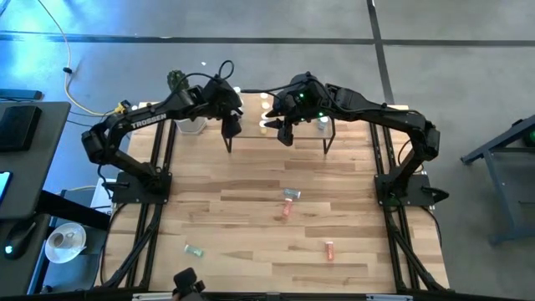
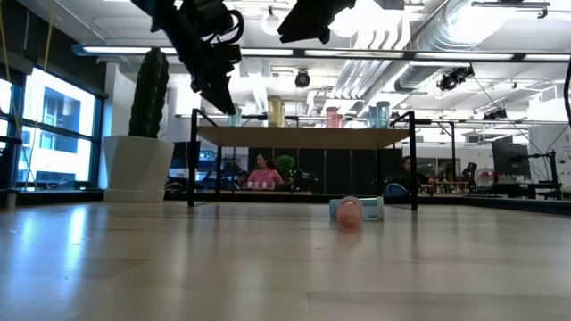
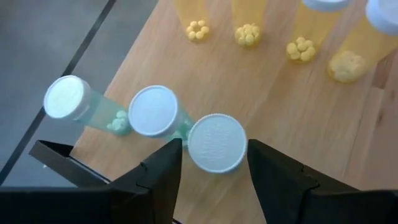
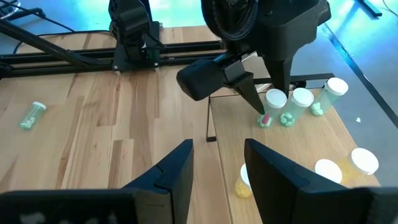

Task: Pick and place medicine bottles onto shelf by color
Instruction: Put the light blue pill bottle on the shelf aligned with the other light blue pill bottle, then put the orange pill bottle on the shelf

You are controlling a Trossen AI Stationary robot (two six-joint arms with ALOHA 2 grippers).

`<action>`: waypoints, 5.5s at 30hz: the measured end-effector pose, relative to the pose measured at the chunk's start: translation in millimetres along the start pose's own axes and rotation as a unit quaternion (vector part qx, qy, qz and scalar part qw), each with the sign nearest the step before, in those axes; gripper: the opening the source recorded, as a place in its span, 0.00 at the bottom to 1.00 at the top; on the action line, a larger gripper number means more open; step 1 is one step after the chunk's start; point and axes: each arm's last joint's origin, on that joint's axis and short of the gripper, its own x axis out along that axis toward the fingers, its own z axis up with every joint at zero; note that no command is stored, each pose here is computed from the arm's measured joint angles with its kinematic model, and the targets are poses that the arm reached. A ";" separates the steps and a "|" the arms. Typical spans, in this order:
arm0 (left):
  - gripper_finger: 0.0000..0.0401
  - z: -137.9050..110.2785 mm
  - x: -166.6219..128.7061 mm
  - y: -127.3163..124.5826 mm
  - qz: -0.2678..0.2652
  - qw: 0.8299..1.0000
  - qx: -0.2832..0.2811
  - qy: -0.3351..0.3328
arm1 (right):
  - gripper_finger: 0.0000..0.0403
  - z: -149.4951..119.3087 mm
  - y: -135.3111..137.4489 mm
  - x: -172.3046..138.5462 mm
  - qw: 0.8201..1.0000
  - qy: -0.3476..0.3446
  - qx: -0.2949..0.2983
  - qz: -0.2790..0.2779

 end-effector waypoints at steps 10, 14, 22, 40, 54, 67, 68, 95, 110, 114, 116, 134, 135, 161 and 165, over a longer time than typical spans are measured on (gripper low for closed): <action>0.47 0.1 -24.4 1.2 0.009 1.000 -0.002 -0.023 | 0.33 -1.2 0.1 0.2 1.000 0.006 0.001 0.001; 0.47 -2.8 -37.0 1.9 0.024 0.999 -0.005 -0.023 | 0.33 -1.4 0.2 0.2 1.000 0.007 0.002 0.001; 0.47 -10.2 -69.3 1.0 0.039 0.997 -0.059 -0.037 | 0.33 -2.4 8.6 -3.2 1.000 0.019 0.004 0.010; 0.47 -62.8 -79.6 -70.6 -0.092 0.984 -0.091 -0.123 | 0.33 -55.8 55.0 -8.8 0.962 0.268 0.047 0.027; 0.47 -81.3 -62.4 -117.7 -0.172 0.964 -0.072 -0.187 | 0.33 -136.5 140.7 12.5 0.887 0.421 0.187 -0.013; 0.47 -82.6 -65.9 -126.7 -0.185 0.963 -0.057 -0.188 | 0.33 -166.6 231.7 -11.7 0.844 0.409 0.333 -0.103; 0.47 -82.8 -66.2 -127.3 -0.186 0.963 -0.056 -0.188 | 0.33 -168.3 237.3 -14.6 0.840 0.405 0.344 -0.110; 0.47 -88.0 -76.7 -150.2 -0.235 0.954 -0.032 -0.185 | 0.35 -192.2 299.5 -54.8 0.803 0.375 0.440 -0.143; 0.47 -88.9 -76.5 -150.4 -0.233 0.955 -0.029 -0.180 | 0.50 -218.6 317.8 -25.0 0.767 0.375 0.476 -0.210; 0.47 -88.8 -76.6 -150.4 -0.233 0.955 -0.029 -0.181 | 0.50 -225.7 320.7 -15.3 0.763 0.380 0.474 -0.221; 0.47 -88.8 -76.6 -150.4 -0.233 0.955 -0.029 -0.181 | 0.50 -229.9 321.2 -10.1 0.758 0.380 0.475 -0.234; 0.47 -88.8 -76.5 -150.4 -0.233 0.955 -0.029 -0.181 | 0.50 -268.2 320.2 18.6 0.748 0.393 0.470 -0.255; 0.47 -88.8 -76.5 -150.4 -0.233 0.955 -0.029 -0.181 | 0.50 -268.5 320.1 18.6 0.748 0.393 0.470 -0.256; 0.47 -88.6 -76.7 -150.3 -0.233 0.955 -0.030 -0.181 | 0.33 -262.2 317.8 8.8 0.737 0.427 0.463 -0.244; 0.47 -88.7 -76.6 -150.4 -0.233 0.955 -0.030 -0.181 | 0.39 -263.1 317.6 8.7 0.736 0.430 0.463 -0.244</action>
